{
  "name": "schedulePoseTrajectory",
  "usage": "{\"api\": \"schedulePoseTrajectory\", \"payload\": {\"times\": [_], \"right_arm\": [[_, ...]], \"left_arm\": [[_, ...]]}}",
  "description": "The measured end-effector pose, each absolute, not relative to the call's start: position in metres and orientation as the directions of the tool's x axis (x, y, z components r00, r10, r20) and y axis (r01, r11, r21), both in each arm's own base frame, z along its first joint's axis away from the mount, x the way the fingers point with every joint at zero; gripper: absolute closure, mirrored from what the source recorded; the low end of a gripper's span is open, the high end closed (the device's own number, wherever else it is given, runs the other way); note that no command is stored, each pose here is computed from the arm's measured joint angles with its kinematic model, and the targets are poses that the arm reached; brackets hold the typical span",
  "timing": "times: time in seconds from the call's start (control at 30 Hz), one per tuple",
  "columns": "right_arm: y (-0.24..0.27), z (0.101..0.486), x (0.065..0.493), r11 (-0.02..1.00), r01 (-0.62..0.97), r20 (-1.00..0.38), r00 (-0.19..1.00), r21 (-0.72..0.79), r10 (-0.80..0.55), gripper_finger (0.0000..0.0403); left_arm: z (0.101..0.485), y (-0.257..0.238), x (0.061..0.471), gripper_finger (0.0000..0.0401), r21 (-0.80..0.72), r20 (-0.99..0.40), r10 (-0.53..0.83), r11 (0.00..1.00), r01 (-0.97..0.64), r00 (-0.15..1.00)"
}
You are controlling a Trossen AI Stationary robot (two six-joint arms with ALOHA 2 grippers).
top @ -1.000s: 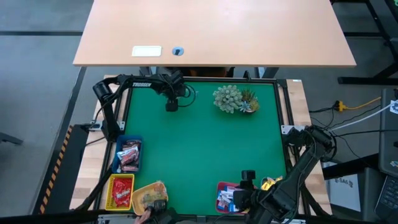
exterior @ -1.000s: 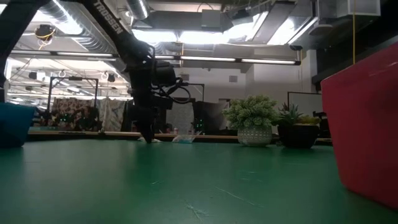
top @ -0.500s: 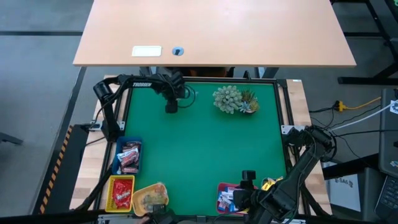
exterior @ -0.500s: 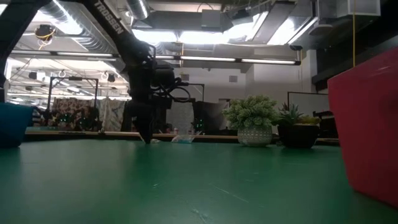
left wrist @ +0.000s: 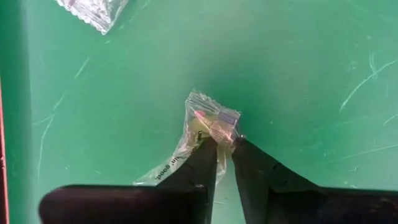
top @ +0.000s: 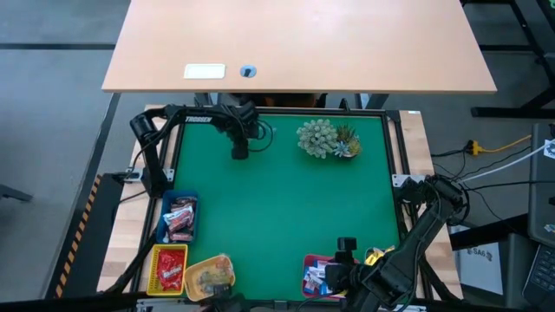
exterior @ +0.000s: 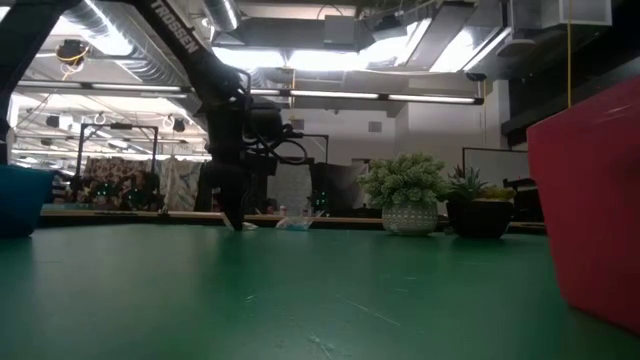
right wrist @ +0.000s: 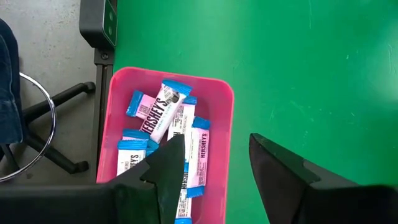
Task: Sort candy
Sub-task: Put the transparent candy into the orange bin
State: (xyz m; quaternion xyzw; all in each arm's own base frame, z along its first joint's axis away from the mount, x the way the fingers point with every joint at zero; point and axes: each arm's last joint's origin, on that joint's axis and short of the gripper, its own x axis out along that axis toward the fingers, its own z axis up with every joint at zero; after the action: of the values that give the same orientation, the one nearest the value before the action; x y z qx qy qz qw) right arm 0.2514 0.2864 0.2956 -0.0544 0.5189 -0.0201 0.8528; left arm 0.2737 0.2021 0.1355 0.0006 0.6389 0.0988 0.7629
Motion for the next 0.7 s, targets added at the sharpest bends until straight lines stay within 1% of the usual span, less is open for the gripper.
{"api": "schedulePoseTrajectory", "payload": {"times": [0.3, 0.57, 0.7], "right_arm": [[0.286, 0.296, 0.251, 0.993, -0.022, -0.883, 0.461, -0.113, -0.091, 0.0223], [0.286, 0.296, 0.251, 0.993, -0.022, -0.883, 0.461, -0.113, -0.090, 0.0223], [0.286, 0.296, 0.251, 0.993, -0.022, -0.883, 0.461, -0.113, -0.091, 0.0223]], "left_arm": [[0.141, 0.189, 0.284, 0.0390, 0.162, -0.971, 0.177, 0.981, -0.106, 0.160], [0.169, 0.178, 0.311, 0.0400, 0.124, -0.946, 0.159, 0.983, -0.138, 0.284], [0.184, 0.165, 0.328, 0.0401, 0.061, -0.928, 0.101, 0.991, -0.121, 0.358]]}}
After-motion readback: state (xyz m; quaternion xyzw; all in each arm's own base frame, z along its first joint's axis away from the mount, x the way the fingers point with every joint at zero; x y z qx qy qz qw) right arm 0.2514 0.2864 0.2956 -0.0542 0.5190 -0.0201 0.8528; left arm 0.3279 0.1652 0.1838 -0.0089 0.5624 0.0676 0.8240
